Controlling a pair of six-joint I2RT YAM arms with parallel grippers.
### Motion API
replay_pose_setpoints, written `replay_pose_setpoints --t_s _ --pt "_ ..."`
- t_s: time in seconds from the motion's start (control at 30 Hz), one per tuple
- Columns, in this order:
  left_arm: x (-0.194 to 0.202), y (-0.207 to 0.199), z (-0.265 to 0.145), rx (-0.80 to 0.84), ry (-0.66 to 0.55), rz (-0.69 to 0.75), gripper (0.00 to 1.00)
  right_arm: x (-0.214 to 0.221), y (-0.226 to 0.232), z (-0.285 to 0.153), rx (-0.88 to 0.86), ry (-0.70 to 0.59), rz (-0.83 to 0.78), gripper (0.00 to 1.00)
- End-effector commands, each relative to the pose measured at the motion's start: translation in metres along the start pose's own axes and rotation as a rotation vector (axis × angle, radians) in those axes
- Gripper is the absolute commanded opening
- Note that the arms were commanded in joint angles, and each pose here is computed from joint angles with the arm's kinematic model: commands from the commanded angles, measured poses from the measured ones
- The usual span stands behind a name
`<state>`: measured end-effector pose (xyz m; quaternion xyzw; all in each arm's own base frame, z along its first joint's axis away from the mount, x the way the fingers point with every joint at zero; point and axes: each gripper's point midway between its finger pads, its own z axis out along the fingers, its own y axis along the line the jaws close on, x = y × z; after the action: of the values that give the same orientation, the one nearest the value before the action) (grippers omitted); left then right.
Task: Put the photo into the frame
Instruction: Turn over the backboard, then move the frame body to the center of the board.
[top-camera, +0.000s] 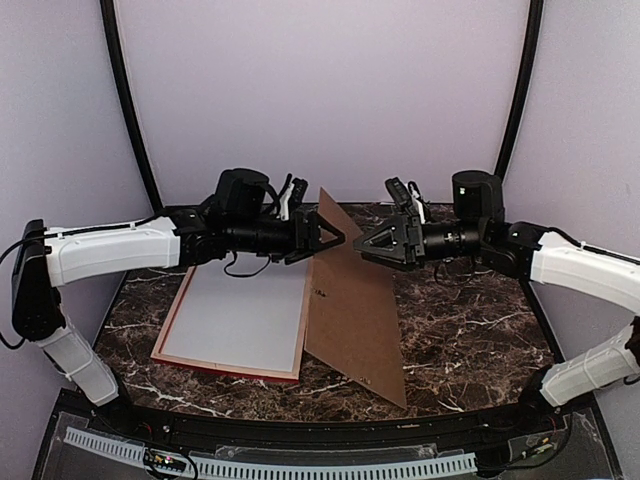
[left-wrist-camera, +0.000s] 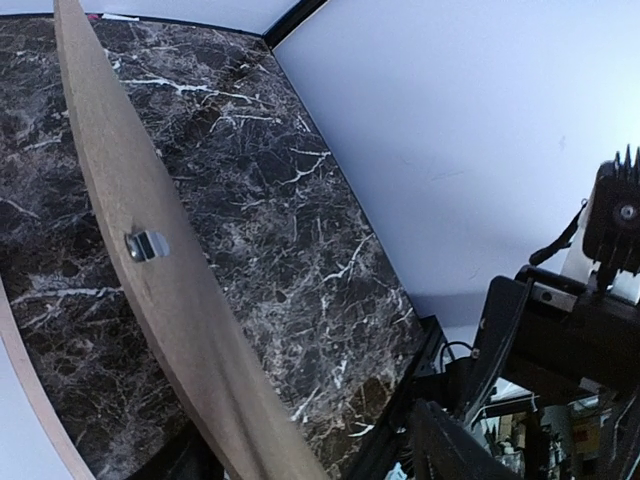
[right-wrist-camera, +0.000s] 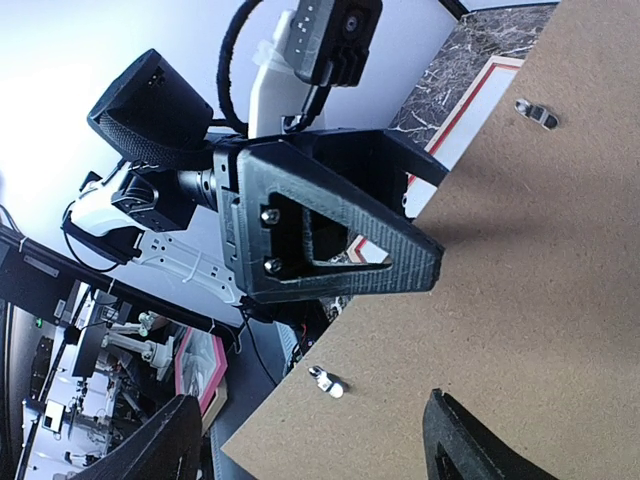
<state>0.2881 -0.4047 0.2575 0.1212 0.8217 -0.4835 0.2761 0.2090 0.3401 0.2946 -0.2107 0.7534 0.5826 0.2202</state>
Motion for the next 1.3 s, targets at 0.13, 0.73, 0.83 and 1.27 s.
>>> replay_pose_setpoints --t_s 0.13,0.73,0.83,1.27 --pt "0.010 0.028 0.012 -0.073 0.027 0.031 0.44 -0.004 -0.020 -0.005 0.045 -0.031 -0.006 0.77" --pt "0.032 0.070 0.026 0.062 0.102 -0.122 0.00 0.001 -0.071 -0.050 0.204 -0.100 0.047 0.77" --pt "0.018 0.057 0.006 0.186 0.073 -0.167 0.00 0.001 -0.080 -0.059 0.239 -0.113 0.055 0.77" --pt "-0.020 0.045 -0.108 0.366 -0.056 -0.208 0.00 0.006 -0.116 -0.072 0.344 -0.120 0.082 0.78"
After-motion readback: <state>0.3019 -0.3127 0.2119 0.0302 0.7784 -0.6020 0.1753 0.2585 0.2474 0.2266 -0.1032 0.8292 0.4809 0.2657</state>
